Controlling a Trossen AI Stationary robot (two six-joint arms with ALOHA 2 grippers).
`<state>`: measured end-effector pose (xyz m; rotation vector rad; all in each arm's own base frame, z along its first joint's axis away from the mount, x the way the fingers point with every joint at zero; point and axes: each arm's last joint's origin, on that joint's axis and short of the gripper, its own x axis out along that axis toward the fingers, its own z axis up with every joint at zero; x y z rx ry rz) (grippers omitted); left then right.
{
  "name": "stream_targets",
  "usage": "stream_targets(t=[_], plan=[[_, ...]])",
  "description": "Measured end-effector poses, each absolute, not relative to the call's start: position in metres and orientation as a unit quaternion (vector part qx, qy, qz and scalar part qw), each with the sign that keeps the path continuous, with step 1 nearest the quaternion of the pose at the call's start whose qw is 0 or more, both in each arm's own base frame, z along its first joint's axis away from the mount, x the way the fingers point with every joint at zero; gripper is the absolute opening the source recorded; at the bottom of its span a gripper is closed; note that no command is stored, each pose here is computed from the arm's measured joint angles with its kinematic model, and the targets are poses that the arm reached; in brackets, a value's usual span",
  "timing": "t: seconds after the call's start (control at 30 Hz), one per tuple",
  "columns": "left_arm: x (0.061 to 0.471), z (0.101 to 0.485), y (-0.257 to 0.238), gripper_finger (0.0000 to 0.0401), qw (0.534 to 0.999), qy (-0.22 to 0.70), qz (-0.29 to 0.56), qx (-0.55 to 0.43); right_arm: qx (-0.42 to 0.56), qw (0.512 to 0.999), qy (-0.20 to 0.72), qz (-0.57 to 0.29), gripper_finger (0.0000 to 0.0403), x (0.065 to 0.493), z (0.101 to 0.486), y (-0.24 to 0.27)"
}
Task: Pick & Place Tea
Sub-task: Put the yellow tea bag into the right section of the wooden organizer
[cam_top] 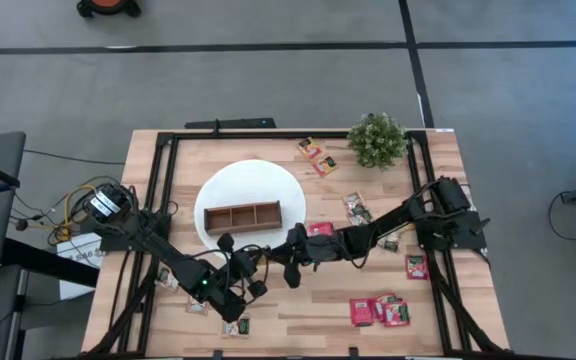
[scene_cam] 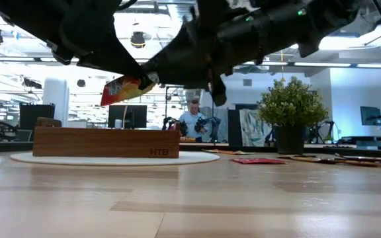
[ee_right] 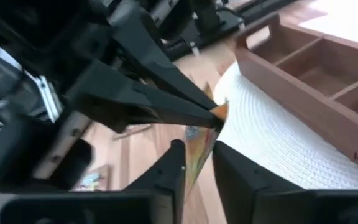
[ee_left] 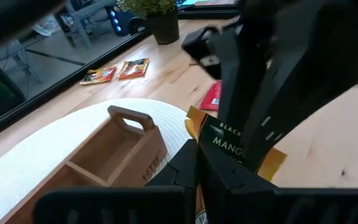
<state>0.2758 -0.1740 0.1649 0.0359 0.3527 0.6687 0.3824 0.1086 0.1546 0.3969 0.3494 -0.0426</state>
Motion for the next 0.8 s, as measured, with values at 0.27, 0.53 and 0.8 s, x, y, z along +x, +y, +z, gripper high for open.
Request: stream_targets(t=[0.27, 0.53, 0.8], plan=[[0.276, 0.165, -0.176, 0.0001, 0.931, 0.179, 0.317, 0.023, 0.151, 0.966, 0.209, -0.03, 0.0005, 0.383, 0.157, 0.111], [0.248, 0.177, -0.17, 0.0093, 0.916, 0.283, 0.269, 0.094, 0.062, 0.939, 0.332, -0.066, 0.0001, 0.381, 0.21, 0.089], [0.195, 0.194, -0.165, 0.0142, 0.897, 0.313, 0.311, 0.031, -0.095, 0.904, 0.413, -0.053, 0.0, 0.409, 0.272, 0.047]])
